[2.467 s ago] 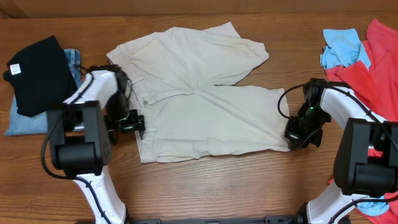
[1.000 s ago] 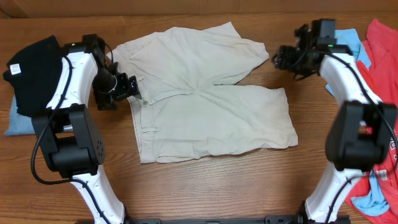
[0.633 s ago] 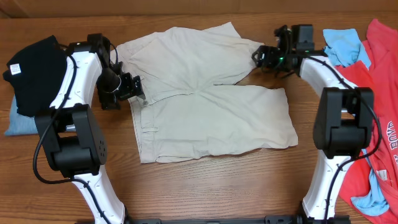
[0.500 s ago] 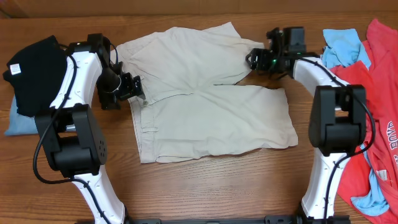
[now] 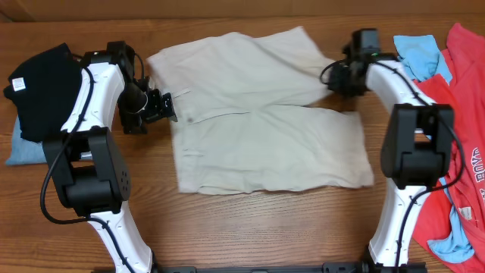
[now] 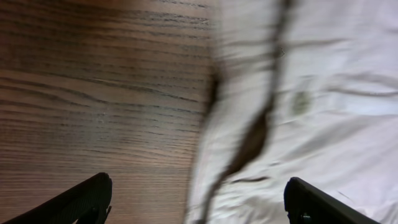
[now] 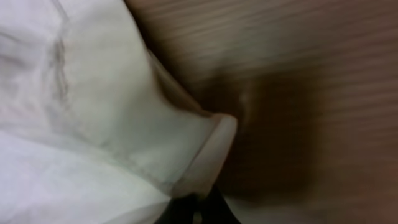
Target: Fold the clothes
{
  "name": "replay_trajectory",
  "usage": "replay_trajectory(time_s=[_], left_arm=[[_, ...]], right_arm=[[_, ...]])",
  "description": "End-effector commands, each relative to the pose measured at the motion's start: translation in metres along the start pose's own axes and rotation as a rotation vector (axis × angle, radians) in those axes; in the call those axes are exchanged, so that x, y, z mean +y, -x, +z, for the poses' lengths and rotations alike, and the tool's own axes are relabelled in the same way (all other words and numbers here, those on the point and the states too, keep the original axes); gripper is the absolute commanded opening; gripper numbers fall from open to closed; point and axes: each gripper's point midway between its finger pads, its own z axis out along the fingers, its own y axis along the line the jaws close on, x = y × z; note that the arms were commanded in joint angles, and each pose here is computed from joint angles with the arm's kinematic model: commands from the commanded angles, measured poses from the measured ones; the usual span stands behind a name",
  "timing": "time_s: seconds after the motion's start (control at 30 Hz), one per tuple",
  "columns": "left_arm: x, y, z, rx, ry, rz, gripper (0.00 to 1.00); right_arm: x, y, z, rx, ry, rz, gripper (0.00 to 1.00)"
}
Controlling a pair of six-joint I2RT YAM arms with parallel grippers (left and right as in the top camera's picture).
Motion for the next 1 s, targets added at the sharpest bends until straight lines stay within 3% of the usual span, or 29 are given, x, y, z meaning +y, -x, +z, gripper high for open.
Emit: replay_trajectory(time_s=[0.0,0.1,0.23,0.37,0.5,0.73,0.97], left_arm=[[-0.007,0.004,-0.004,-0.018,-0.011,0.006,0.91],[-0.007,0.005,-0.004,-0.022,-0.013,0.007,0.91],[-0.01,0.004,-0.003,-0.016,-0.023,0.018,0.91],[-0.029,-0.004,-0.002,0.012,-0.087,0.07,0.91],[-0.047,-0.025,0.006,0.077,-0.077,0.126,0.93],[-0.071,-0.086,0.047,0.263,-0.032,0.155,0.94],[-0.062,-0.13,0.083,0.385,-0.005,0.095,0.91]], right_arm=[[-0.072,0.038,-0.06,-0.131,-0.225,0.117,0.06],[-0.084,0.018,-0.062,-0.042,-0.223,0.144,0.23],[-0.084,-0.005,-0.062,0.053,-0.214,0.152,0.37],[-0.079,-0.007,-0.078,0.056,-0.212,0.147,0.39],[-0.071,0.006,-0.125,-0.019,-0.196,0.143,0.42],[-0.066,0.007,-0.199,-0.115,-0.181,0.147,0.47],[-0.066,-0.004,-0.209,-0.089,-0.186,0.147,0.48]])
